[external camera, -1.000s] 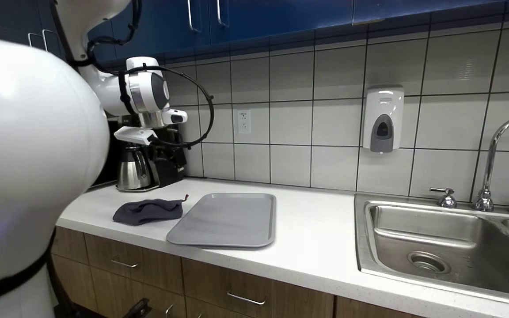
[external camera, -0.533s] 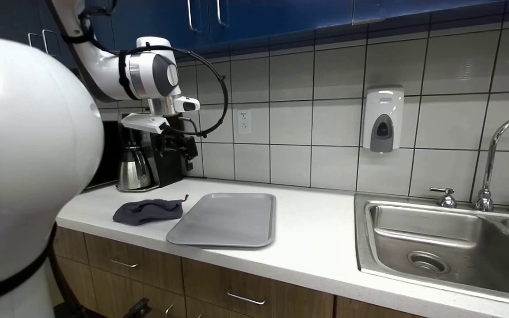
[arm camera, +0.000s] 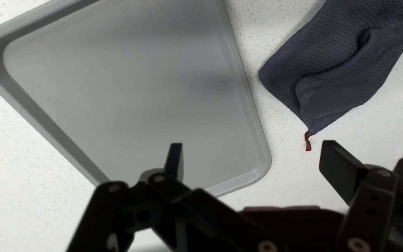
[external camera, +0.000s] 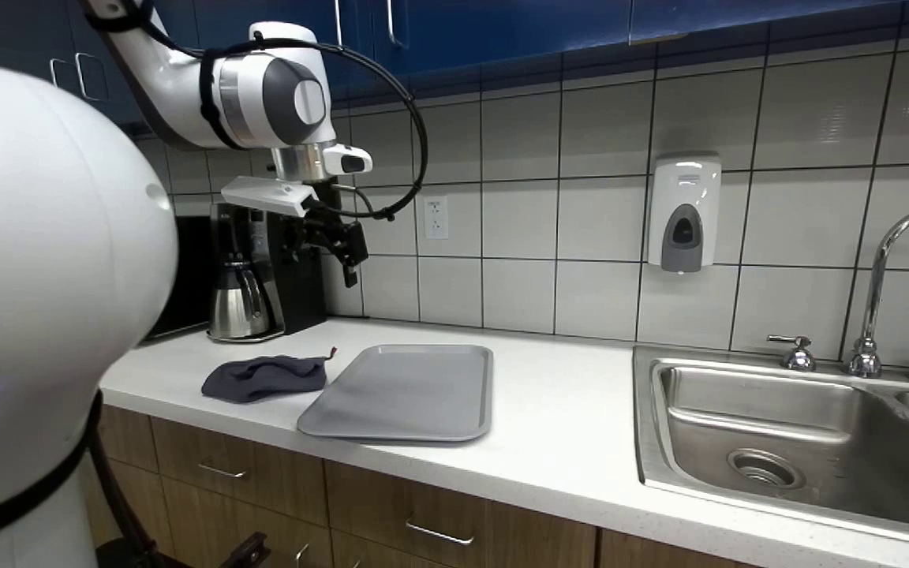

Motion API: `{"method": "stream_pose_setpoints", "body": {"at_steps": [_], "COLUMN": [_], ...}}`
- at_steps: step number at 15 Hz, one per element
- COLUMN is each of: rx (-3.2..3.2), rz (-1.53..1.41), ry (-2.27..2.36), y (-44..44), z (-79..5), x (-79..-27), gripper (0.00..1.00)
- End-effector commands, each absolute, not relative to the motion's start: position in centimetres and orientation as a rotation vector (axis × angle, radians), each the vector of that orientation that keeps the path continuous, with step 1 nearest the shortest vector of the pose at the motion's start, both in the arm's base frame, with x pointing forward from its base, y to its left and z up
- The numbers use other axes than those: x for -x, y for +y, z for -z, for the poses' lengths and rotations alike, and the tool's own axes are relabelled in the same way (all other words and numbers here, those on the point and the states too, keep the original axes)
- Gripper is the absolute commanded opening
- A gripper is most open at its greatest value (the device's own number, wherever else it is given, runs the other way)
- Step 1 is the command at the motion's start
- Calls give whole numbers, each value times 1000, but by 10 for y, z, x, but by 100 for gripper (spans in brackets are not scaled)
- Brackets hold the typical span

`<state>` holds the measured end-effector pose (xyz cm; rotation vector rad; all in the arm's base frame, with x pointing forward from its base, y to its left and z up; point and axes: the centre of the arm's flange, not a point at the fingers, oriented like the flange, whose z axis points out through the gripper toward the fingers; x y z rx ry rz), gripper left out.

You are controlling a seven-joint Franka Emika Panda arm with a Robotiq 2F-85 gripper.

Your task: Put the towel on the counter.

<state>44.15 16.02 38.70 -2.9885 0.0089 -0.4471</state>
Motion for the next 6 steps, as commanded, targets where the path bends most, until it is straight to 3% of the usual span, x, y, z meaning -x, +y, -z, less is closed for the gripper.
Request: {"method": "stream_pose_setpoints", "body": {"at_steps": [1, 6], "rx": [2989, 2998], "rz": [497, 487], "ry": [-101, -96], "y": [136, 145], "z": [-403, -396], "x": [-415, -423], "gripper": [100, 100]}}
